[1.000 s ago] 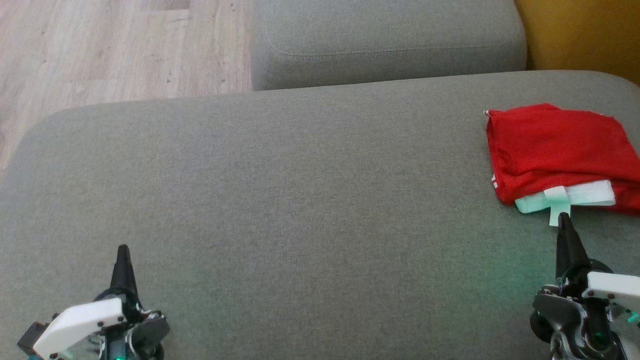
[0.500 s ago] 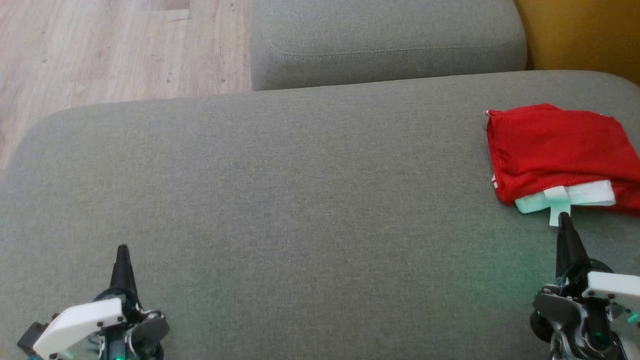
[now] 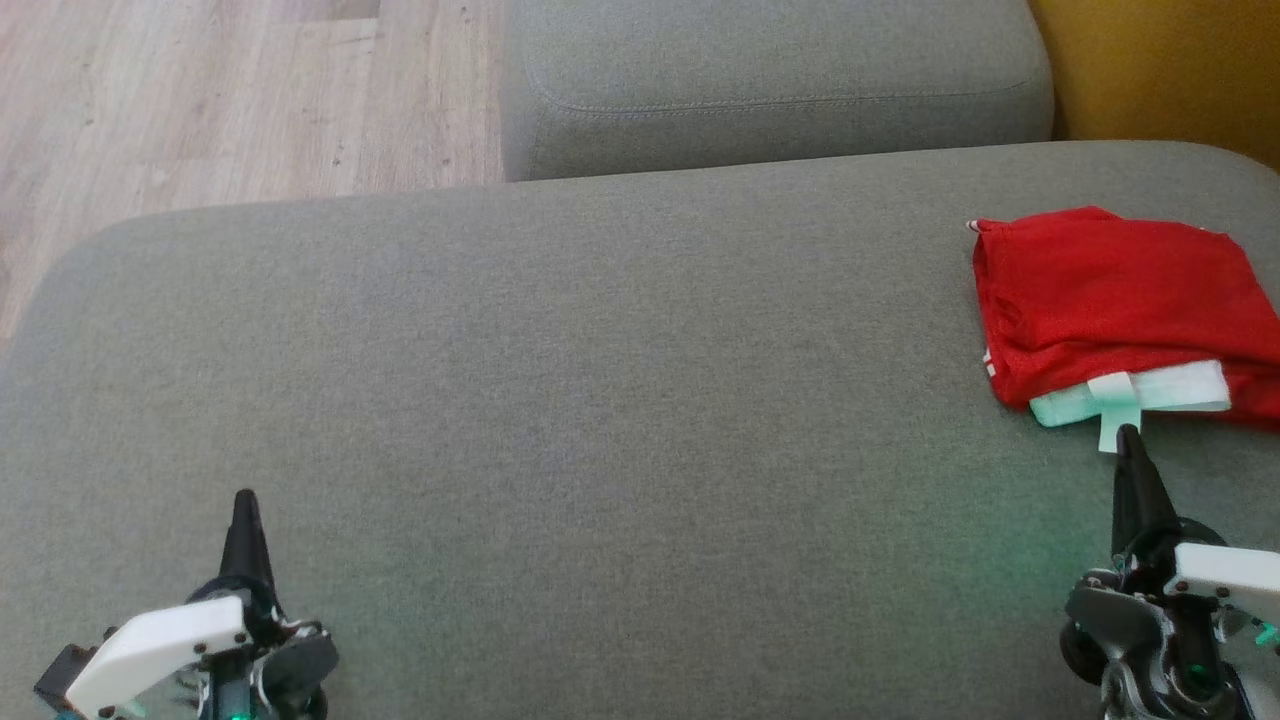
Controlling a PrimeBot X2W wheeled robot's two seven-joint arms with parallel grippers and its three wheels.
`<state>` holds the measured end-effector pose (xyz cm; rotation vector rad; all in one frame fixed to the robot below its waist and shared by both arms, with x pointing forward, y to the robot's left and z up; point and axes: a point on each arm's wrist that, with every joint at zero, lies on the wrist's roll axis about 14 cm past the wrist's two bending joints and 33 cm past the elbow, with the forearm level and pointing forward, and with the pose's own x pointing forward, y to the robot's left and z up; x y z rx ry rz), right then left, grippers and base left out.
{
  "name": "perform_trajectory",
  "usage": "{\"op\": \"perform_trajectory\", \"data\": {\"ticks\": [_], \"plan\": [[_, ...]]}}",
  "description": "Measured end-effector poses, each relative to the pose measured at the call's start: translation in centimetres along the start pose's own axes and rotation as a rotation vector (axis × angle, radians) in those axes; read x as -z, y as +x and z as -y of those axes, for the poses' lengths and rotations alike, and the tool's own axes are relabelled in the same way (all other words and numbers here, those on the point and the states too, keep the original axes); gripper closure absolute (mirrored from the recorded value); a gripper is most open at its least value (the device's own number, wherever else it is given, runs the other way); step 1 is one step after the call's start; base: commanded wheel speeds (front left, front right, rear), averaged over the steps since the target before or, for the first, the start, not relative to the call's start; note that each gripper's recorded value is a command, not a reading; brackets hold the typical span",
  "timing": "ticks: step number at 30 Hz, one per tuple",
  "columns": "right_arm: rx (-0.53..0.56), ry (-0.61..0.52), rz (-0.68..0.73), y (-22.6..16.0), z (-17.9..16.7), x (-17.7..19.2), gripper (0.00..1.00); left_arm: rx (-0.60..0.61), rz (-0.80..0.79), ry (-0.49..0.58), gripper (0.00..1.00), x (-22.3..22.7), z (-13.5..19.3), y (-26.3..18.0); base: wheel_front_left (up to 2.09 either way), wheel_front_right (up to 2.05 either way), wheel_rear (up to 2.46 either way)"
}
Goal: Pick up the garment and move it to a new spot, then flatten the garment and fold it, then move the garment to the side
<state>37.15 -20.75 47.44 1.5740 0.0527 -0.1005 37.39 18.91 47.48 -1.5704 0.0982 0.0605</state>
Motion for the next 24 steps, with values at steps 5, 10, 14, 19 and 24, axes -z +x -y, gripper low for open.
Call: {"op": "perform_trajectory", "data": {"ticks": [5, 10, 14, 19, 24], "plan": [[0.0, 0.0, 0.0, 0.0, 0.0, 0.0, 1.0, 0.0, 0.0, 0.0, 1.0, -0.01, 0.0, 0.0, 0.0, 0.0, 0.0], [0.0, 0.0, 0.0, 0.0, -0.01, 0.0, 1.0, 0.0, 0.0, 0.0, 1.0, -0.01, 0.0, 0.0, 0.0, 0.0, 0.0], [0.0, 0.0, 0.0, 0.0, -0.01, 0.0, 1.0, 0.0, 0.0, 0.0, 1.0, -0.01, 0.0, 0.0, 0.0, 0.0, 0.0], [0.0, 0.0, 0.0, 0.0, -0.01, 0.0, 1.0, 0.0, 0.0, 0.0, 1.0, -0.01, 0.0, 0.0, 0.0, 0.0, 0.0], [0.0, 0.0, 0.0, 0.0, -0.01, 0.0, 1.0, 0.0, 0.0, 0.0, 1.0, -0.01, 0.0, 0.0, 0.0, 0.0, 0.0]]}}
